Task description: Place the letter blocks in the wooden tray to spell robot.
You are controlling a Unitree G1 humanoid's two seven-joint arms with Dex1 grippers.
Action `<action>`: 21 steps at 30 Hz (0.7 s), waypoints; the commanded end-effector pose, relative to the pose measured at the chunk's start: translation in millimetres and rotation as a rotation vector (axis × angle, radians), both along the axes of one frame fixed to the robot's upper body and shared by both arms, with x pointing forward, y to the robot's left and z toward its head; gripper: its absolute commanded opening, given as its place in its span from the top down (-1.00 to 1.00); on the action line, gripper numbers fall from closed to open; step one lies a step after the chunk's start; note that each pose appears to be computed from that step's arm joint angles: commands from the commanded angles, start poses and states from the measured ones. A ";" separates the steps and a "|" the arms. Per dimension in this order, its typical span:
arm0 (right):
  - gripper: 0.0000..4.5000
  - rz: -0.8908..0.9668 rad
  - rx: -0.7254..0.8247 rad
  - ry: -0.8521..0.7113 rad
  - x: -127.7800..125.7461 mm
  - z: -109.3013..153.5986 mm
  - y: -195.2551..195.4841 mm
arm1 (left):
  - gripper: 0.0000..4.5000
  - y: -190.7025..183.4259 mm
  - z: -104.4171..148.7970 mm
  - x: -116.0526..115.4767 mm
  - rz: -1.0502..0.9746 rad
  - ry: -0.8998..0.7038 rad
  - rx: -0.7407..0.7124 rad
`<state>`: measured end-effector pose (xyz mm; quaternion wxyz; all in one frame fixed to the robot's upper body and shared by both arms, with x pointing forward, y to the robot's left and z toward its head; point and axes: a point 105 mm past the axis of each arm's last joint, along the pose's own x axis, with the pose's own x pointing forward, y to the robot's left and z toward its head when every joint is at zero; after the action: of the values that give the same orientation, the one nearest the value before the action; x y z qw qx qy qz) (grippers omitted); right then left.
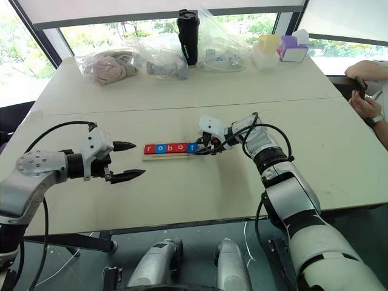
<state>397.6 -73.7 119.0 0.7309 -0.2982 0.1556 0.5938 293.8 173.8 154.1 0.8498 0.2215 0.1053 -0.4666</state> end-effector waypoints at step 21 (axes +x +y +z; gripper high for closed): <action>-0.98 0.059 0.006 -0.042 4.4 17.7 11.1 | -1.00 -1.7 6.3 -1.6 0.025 -0.044 -0.002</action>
<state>398.6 -68.7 120.0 0.7138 -0.3078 0.1602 0.6083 291.7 171.9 149.8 0.8558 0.2166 0.1099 -0.4568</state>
